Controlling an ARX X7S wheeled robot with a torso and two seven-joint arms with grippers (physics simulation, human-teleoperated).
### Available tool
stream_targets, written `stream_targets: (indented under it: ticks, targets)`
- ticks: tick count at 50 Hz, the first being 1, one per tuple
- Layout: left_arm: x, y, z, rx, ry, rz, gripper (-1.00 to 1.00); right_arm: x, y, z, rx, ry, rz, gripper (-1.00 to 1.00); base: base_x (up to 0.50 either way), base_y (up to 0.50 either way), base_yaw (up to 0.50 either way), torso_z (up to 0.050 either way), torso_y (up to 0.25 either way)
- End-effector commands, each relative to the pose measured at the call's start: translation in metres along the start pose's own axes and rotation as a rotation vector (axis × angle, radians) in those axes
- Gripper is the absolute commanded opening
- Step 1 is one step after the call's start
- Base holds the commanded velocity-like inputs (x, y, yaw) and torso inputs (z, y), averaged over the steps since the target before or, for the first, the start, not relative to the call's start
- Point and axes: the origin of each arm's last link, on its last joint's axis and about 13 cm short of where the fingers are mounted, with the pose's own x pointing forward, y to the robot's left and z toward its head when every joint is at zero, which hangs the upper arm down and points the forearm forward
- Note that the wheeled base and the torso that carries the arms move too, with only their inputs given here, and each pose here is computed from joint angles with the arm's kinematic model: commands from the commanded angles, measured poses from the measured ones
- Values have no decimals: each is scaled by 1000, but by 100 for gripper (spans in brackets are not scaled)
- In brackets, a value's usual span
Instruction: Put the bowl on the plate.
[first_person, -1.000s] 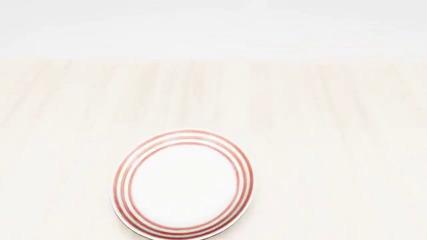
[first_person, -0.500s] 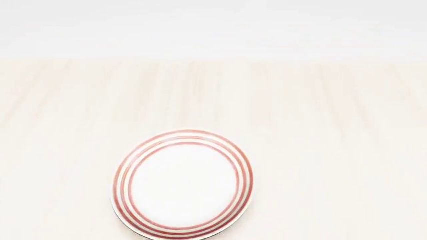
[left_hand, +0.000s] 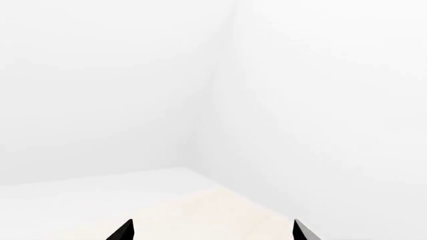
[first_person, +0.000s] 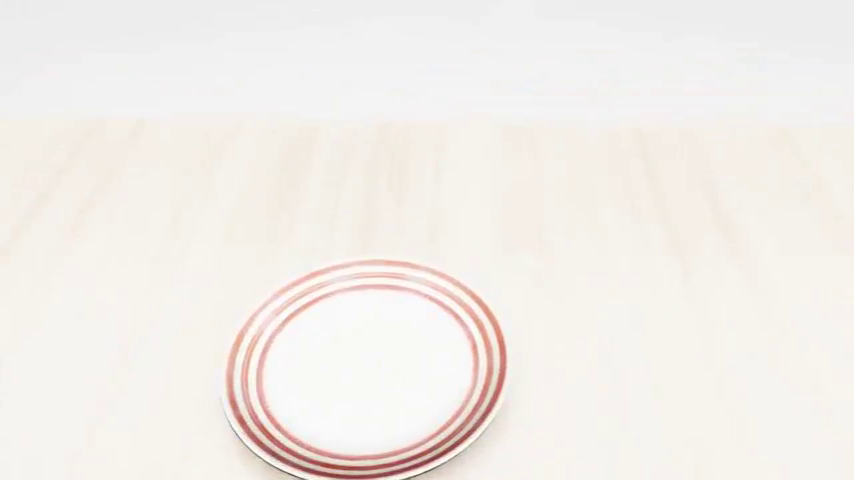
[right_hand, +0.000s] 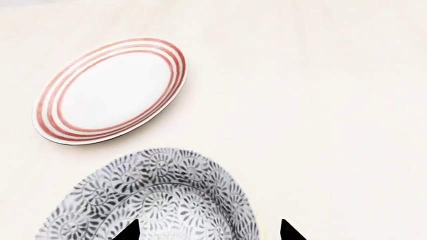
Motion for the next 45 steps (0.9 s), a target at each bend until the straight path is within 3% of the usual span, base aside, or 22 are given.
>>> stream_targets:
  ticks: [1,45]
  targets:
    - [0,2,0,1,5,10,100,0,-5,-12,83,25,57,100,0,0,0,0,0]
    - [-1,3,0,2,8,12,100,-4,-16,-10,132,-8,33,100,0,0,0,0,0]
